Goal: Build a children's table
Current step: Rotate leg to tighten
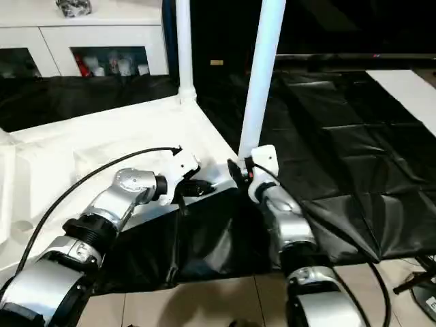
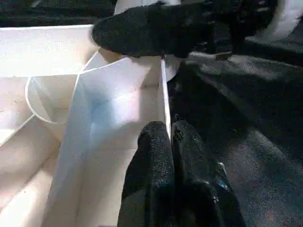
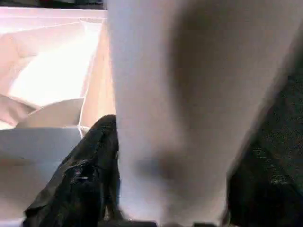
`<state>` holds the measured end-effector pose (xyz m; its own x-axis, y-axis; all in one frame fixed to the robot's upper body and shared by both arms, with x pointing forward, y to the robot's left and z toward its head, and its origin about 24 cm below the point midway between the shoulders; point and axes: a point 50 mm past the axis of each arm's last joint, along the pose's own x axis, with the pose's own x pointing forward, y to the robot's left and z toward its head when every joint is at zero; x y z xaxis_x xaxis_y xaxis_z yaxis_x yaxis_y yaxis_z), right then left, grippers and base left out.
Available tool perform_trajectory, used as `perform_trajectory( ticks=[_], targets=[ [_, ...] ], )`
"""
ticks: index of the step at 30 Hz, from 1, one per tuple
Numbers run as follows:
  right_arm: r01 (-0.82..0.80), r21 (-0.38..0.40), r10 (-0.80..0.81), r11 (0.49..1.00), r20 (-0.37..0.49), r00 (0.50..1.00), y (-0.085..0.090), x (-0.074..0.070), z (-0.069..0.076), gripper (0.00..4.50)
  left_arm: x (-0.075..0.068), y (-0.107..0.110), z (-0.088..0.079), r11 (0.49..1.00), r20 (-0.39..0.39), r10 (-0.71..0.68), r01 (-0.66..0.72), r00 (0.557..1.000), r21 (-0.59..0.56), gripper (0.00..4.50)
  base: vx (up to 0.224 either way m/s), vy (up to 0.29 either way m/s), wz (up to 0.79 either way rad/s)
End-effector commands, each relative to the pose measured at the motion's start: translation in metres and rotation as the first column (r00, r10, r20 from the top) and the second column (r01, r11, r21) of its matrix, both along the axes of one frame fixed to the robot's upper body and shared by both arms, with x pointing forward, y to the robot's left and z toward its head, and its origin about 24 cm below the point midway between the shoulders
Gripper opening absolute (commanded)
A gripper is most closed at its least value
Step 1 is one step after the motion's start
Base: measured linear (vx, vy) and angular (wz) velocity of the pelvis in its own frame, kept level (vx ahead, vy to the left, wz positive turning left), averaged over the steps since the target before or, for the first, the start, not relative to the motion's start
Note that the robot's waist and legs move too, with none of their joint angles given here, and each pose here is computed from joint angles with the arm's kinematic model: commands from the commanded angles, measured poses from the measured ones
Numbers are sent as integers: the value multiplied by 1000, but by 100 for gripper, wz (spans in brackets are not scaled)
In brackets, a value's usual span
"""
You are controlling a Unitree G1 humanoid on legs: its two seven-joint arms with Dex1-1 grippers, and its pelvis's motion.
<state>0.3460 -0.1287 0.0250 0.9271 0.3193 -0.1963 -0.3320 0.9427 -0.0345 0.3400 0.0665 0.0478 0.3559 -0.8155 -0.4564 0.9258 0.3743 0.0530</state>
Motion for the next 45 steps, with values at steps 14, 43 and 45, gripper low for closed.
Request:
perform_trajectory(
  ticks=[14, 43, 45],
  targets=[
    [-396, -13, 395, 918, -16, 918, -14, -16, 1, 381, -2, 19, 15, 984, 58, -179, 179, 982, 5, 0, 0, 0, 0],
    [-801, 115, 807, 588, -143, 572, -3, -54, -4, 267, -4, 44, 15, 935, -29, -345, 346, 938, 73, 0, 0, 0, 0],
    [-674, 78, 678, 734, -142, 722, -3, -44, -9, 267, -1, 37, 15, 956, -5, -285, 285, 959, 66, 0, 0, 0, 0]
  ],
)
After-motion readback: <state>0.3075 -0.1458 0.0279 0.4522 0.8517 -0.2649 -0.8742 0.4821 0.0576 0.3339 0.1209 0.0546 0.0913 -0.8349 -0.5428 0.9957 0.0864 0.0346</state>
